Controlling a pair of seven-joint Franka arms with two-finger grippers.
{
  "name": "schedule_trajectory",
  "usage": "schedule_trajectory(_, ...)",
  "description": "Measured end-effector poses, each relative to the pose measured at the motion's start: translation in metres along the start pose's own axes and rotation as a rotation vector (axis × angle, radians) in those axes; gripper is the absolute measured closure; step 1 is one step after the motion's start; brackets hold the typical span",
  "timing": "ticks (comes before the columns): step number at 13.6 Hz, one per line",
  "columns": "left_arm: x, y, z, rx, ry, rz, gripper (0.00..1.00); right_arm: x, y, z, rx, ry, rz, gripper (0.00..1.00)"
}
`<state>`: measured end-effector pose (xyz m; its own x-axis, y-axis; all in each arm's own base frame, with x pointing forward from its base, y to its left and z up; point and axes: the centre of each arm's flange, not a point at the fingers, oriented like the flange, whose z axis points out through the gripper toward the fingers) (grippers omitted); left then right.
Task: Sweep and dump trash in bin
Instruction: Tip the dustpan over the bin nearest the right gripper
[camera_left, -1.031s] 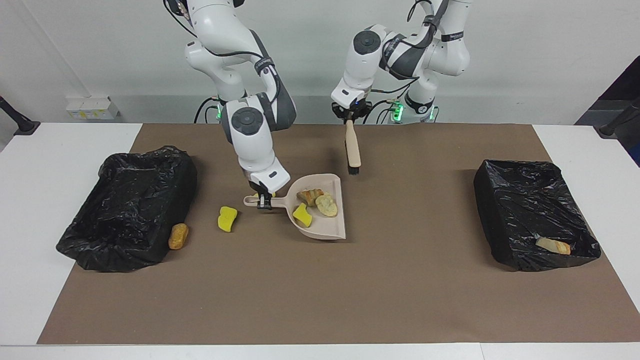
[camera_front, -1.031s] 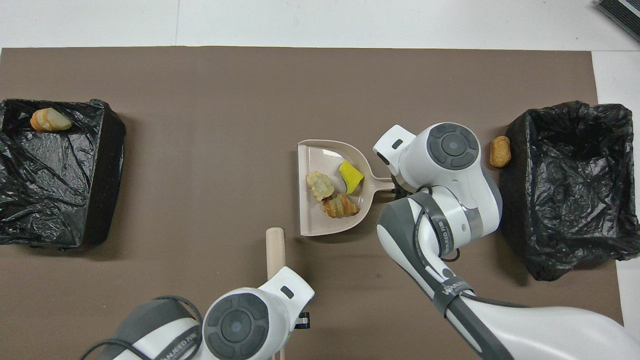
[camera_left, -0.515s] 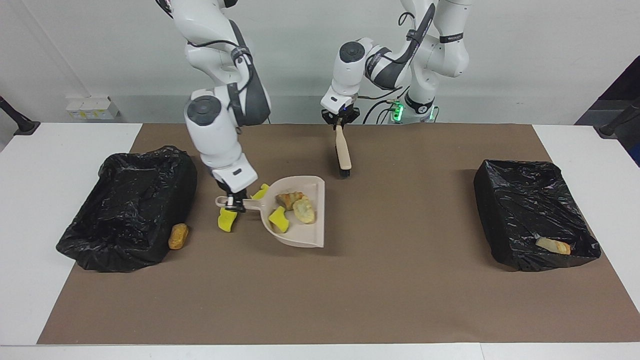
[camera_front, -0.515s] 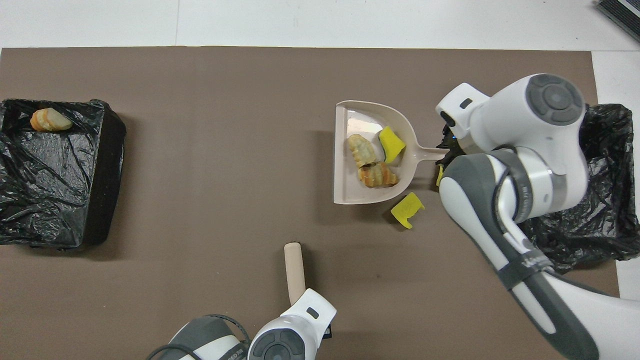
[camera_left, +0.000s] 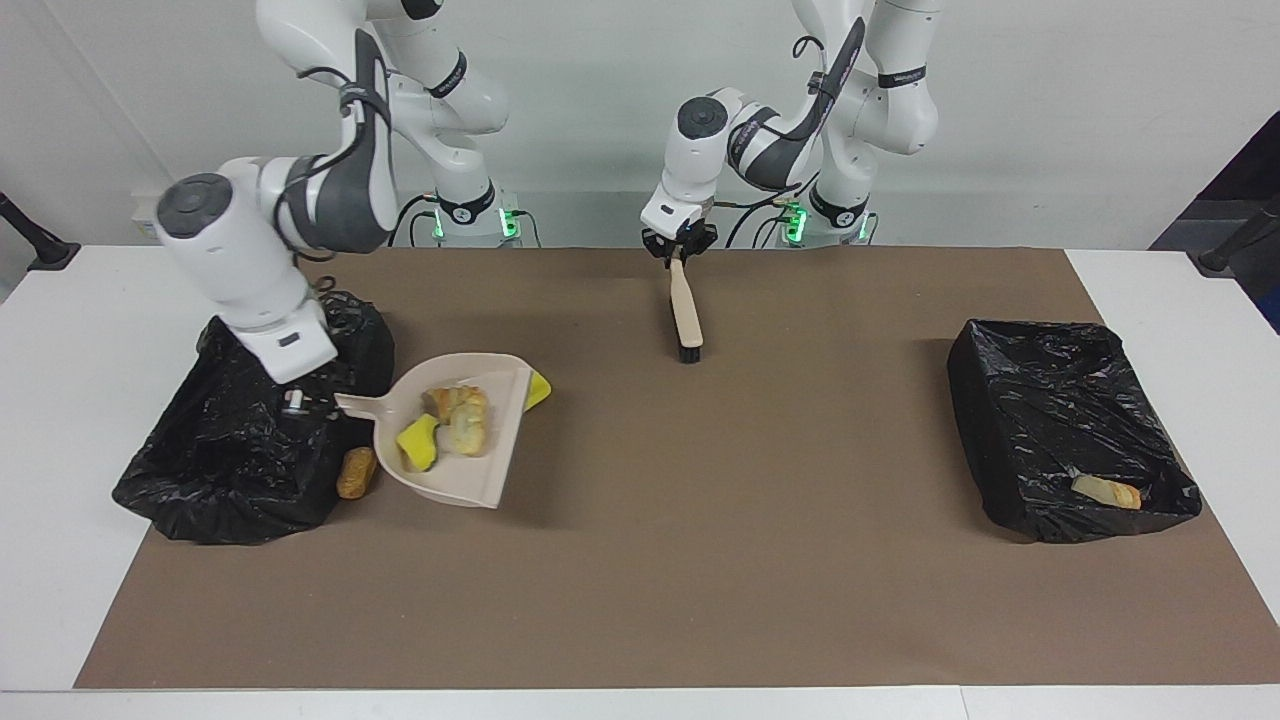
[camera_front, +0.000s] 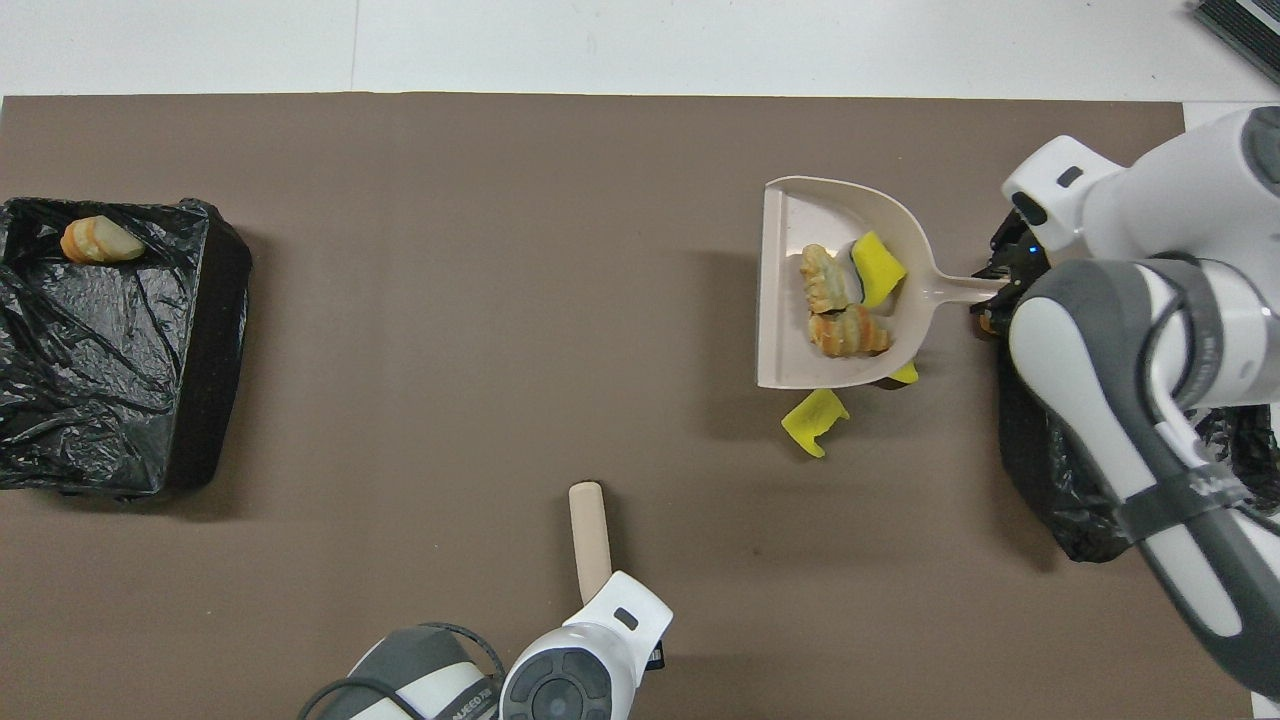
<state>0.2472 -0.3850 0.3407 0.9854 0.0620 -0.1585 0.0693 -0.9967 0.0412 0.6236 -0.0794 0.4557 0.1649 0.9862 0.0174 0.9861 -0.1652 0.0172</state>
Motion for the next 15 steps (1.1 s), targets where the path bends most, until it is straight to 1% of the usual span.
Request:
schedule_trajectory(2, 0.002, 0.000, 0.000, -0.005, 0.003, -0.005, 0.74, -0.033, 0.004, -0.015, -0.017, -0.001, 0.037, 0.68)
schedule_trajectory(3, 0.003, -0.001, 0.000, -0.006, 0.003, -0.010, 0.69, -0.046, 0.005, -0.023, -0.020, -0.001, 0.055, 0.68)
schedule_trajectory(5, 0.014, -0.007, 0.000, -0.007, 0.000, -0.038, 0.47, -0.078, 0.003, -0.036, -0.011, -0.003, 0.085, 0.68)
schedule_trajectory(7, 0.035, -0.019, -0.001, -0.008, 0.004, -0.081, 0.21, -0.118, -0.001, -0.043, -0.010, -0.005, 0.106, 0.68)
schedule_trajectory(9, 0.055, -0.031, -0.008, -0.004, 0.018, -0.112, 0.00, -0.158, -0.008, -0.044, -0.012, -0.011, 0.103, 0.68)
schedule_trajectory(10, 0.065, -0.037, -0.014, 0.005, 0.027, -0.124, 0.00, -0.175, -0.012, -0.045, -0.011, -0.028, 0.096, 0.68)
schedule_trajectory(11, 0.077, -0.043, -0.021, 0.013, 0.038, -0.136, 0.00, -0.190, -0.015, -0.046, -0.007, -0.061, 0.089, 0.68)
schedule_trajectory(13, 0.104, -0.059, -0.041, 0.017, 0.066, -0.159, 0.00, -0.216, -0.022, -0.050, 0.008, -0.148, 0.063, 0.68)
schedule_trajectory(15, 0.128, -0.076, -0.064, 0.012, 0.076, -0.177, 0.00, -0.230, -0.026, -0.053, 0.029, -0.233, 0.018, 0.68)
